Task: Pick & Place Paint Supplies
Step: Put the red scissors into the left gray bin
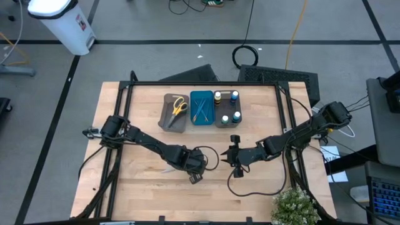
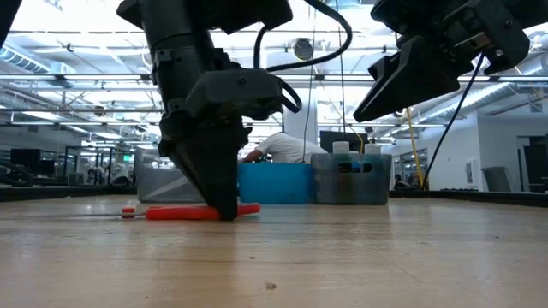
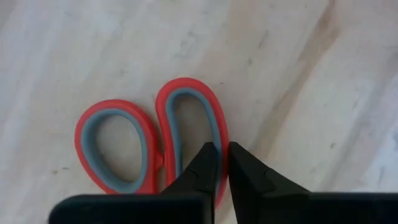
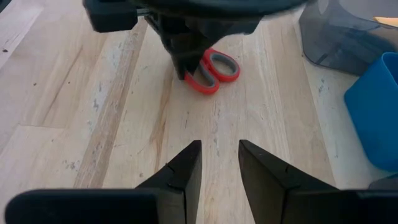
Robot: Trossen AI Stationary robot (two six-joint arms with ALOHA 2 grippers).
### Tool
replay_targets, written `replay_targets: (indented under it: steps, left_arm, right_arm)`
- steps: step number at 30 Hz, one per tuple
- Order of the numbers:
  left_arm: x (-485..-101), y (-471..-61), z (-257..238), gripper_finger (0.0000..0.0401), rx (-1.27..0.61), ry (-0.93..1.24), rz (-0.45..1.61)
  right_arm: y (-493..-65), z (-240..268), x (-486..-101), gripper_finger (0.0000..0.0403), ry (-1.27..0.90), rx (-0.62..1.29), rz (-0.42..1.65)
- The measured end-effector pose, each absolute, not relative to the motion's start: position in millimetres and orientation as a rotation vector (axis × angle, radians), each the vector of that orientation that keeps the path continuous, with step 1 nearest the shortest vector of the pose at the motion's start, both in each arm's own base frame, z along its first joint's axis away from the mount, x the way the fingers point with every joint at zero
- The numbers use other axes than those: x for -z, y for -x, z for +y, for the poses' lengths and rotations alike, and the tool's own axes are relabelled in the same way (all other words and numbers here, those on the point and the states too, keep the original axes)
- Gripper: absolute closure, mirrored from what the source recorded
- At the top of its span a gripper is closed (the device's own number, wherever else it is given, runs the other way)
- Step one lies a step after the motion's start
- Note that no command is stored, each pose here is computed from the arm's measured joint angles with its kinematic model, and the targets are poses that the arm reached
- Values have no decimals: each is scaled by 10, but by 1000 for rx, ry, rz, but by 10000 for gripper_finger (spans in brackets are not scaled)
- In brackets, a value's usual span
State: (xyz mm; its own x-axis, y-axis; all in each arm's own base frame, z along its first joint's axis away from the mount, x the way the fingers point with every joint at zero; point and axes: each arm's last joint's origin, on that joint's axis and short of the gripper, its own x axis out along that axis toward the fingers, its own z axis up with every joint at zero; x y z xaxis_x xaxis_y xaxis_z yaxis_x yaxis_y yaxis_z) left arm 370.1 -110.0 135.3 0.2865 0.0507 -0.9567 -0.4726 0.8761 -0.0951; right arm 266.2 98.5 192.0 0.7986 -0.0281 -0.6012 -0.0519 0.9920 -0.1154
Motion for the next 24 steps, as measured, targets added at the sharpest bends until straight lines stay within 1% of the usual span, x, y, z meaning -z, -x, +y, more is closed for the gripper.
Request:
replay_targets:
  steps: [3,7,9,10,15,21,24]
  left_arm:
    - [-1565,-3654,-1039,379,-439,332,1195]
    - [-2161,-3626,-966,379,-512,317,987]
    - [-2377,-3532,-886,379,-571,306,917]
    - [-2452,-3484,-833,379,-611,289,889]
    - [-2974,-3247,-515,380,-863,228,604]
    - [-3080,-3193,-128,380,-1130,152,448]
    - [-2979,-3230,68,380,-1218,171,404]
  right_arm:
    - [-2663,985,-1921,303,128,-12,646]
    - [-2662,986,-1920,303,129,-12,646]
    - [-2663,985,-1922,303,128,-12,645]
    - [-2662,986,-1922,303,129,-12,645]
    - [-2662,986,-1922,303,110,-5,645]
    - [-2662,985,-1922,303,107,-4,645]
    - [-2662,985,-1922,303,107,-5,645]
